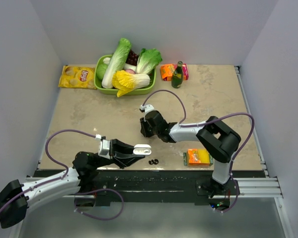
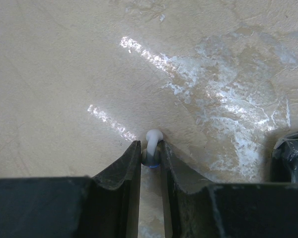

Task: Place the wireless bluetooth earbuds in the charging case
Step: Pick up the earbud from the center of the board.

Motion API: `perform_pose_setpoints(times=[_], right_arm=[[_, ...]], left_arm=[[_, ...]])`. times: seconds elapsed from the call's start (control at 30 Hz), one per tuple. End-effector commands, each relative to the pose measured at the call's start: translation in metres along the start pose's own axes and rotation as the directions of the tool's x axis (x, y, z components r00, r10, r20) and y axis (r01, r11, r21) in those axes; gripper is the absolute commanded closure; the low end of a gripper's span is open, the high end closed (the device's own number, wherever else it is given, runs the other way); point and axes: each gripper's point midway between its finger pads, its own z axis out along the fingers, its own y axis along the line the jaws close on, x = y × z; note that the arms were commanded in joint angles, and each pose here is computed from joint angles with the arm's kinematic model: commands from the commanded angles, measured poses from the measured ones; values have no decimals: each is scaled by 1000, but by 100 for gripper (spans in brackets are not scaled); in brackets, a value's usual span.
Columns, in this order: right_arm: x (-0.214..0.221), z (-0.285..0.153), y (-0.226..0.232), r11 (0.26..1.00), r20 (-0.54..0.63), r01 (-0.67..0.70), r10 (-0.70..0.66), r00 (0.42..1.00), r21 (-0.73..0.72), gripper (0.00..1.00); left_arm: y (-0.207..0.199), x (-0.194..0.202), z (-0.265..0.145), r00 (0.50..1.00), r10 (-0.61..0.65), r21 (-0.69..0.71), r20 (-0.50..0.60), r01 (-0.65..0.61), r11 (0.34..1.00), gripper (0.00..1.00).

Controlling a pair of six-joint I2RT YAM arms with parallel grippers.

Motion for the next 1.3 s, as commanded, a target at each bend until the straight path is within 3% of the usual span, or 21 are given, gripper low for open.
perform_pose_setpoints(times=[0.0,0.13,0.47,0.63,0.83,0.93,1.13,1.27], right_arm=[[-9,-9,-1,1000,30,8,-8,1000,15,79],[-11,-9,0,1000,35,1,-2,999,13,72],[-20,-13,1,1000,60,-1,0,998,13,72],[-25,-18,0,1000,79,-6,5,997,13,99],[-37,-38,2,1000,112,-2,1,994,5,100],[-49,-65,2,1000,151,7,-7,988,0,100],[-108,-185,-13,998,361,31,-51,931,60,100],[-119,-251,21,971,417,209,-142,898,-120,100]], left_arm=[[1,43,-29,997,-48,-24,-60,47,999,100],[1,42,-29,997,-49,-23,-59,48,999,100],[1,42,-29,997,-46,-24,-58,44,999,100],[1,42,-29,997,-45,-25,-60,43,999,100],[2,41,-27,997,-42,-27,-59,40,999,100],[3,39,-25,998,-40,-31,-54,39,999,100],[7,37,-26,998,-40,-60,-43,37,997,100],[11,41,-24,997,-44,-70,-62,39,997,100]])
